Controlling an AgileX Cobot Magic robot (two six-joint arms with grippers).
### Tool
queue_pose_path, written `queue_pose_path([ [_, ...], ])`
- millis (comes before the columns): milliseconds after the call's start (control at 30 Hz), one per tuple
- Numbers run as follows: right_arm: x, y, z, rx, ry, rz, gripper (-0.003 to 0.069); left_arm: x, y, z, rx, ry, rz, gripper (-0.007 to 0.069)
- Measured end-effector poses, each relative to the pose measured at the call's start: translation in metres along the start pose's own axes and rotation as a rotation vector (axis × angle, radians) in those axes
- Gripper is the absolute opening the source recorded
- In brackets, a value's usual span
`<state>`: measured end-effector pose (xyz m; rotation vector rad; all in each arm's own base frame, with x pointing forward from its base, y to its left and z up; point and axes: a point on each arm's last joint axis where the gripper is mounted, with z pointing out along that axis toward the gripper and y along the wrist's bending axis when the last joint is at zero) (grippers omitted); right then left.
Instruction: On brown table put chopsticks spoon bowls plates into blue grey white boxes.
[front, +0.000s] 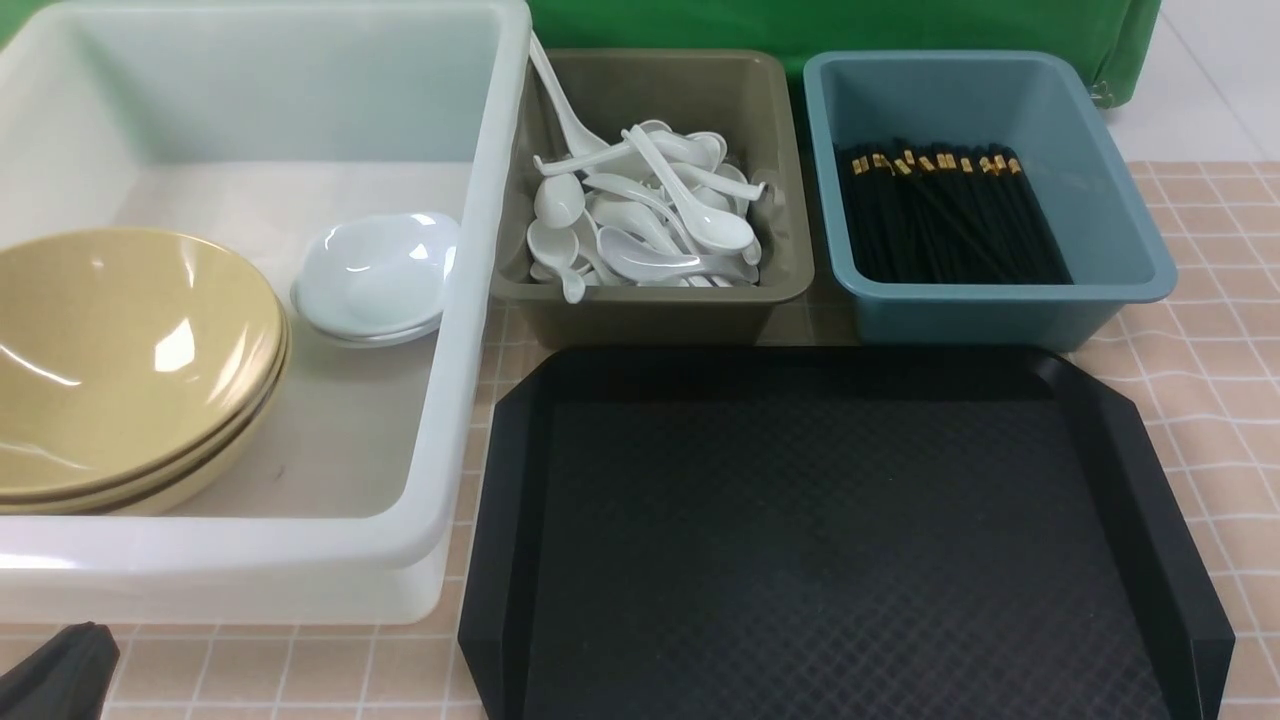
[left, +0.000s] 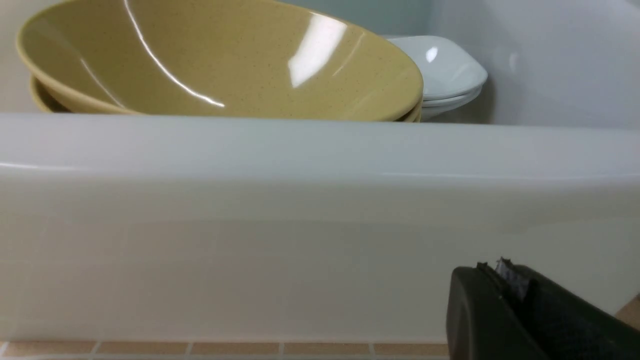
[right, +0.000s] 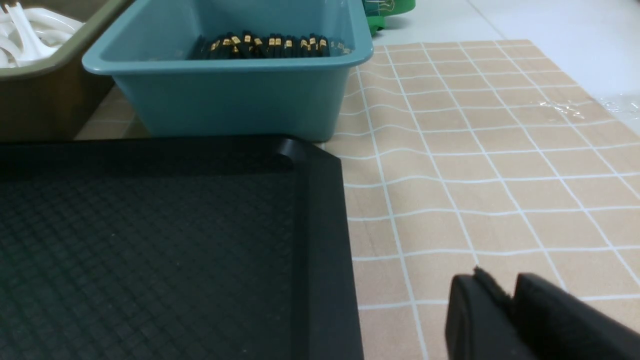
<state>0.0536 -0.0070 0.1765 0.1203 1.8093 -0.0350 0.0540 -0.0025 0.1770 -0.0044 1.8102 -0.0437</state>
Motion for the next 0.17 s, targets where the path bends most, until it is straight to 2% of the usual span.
queue_pose_path([
  [167,0.0,0.0,0.0,0.0,0.0,0.0,0.016,0.0001,0.0,0.0,0.0,0.001,0.0,0.0005],
])
